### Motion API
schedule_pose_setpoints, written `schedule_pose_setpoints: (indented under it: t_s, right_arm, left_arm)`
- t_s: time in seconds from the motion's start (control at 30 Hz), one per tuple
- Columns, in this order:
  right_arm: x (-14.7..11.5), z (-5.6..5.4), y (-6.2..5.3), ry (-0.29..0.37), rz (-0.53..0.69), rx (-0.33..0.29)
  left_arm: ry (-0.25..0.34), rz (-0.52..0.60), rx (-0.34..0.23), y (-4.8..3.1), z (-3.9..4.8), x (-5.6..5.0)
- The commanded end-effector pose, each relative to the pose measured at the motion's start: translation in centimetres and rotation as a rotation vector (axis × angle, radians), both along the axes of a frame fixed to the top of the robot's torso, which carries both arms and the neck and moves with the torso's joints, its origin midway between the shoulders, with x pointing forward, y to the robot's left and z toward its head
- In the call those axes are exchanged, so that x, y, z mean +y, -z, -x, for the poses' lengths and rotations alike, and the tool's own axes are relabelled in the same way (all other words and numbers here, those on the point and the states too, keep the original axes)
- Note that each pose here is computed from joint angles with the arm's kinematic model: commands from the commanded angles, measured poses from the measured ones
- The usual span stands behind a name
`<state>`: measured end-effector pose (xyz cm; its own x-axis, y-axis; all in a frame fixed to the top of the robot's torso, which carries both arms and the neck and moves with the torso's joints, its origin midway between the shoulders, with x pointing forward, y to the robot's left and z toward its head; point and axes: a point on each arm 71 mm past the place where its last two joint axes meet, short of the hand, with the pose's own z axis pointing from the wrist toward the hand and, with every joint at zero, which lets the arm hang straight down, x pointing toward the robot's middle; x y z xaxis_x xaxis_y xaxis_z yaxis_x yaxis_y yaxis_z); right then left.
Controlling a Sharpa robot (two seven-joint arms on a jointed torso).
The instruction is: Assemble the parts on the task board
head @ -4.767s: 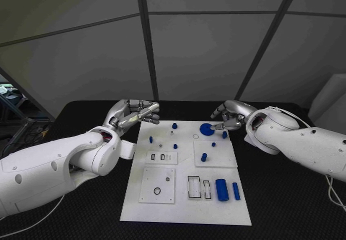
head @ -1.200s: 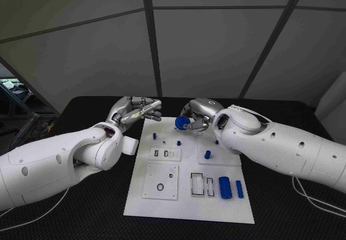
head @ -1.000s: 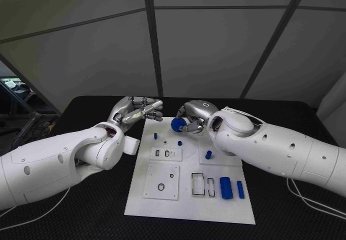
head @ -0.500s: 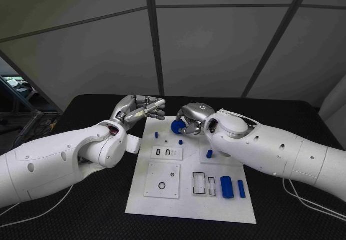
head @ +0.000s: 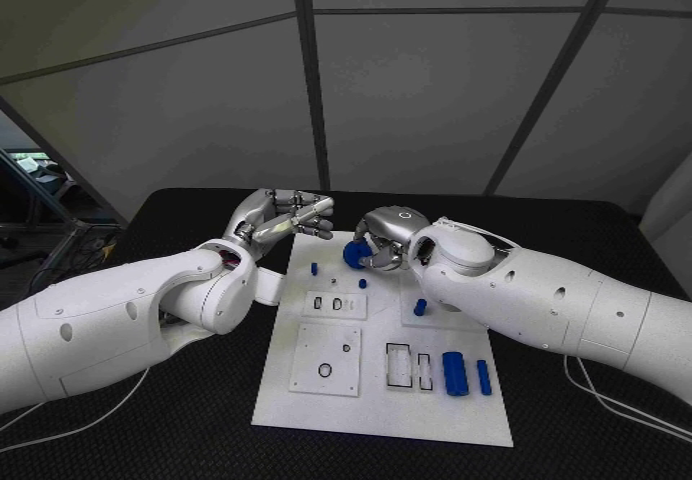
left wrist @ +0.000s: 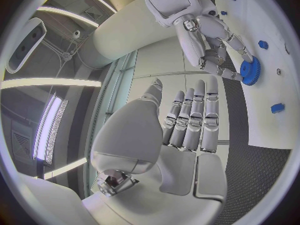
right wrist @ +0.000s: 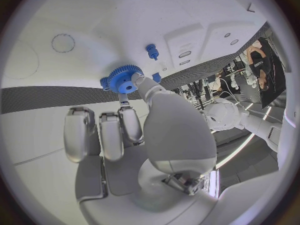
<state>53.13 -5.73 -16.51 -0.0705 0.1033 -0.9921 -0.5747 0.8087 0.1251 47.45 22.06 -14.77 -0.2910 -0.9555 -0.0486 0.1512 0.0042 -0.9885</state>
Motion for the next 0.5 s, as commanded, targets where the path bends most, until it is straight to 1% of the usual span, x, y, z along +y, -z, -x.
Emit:
schedule_pose_setpoints:
  t_s: [0.03, 0.5]
  right_arm:
    - [0.06, -0.01, 0.38, -0.016, 0.026, 0.012]
    - [0.23, -0.06, 0.75, -0.024, 0.032, 0.024]
  left_arm:
    - [0.010, 0.003, -0.006, -0.13, 0.01, -0.10]
    - [0.009, 0.002, -0.004, -0.12, -0.01, -0.06]
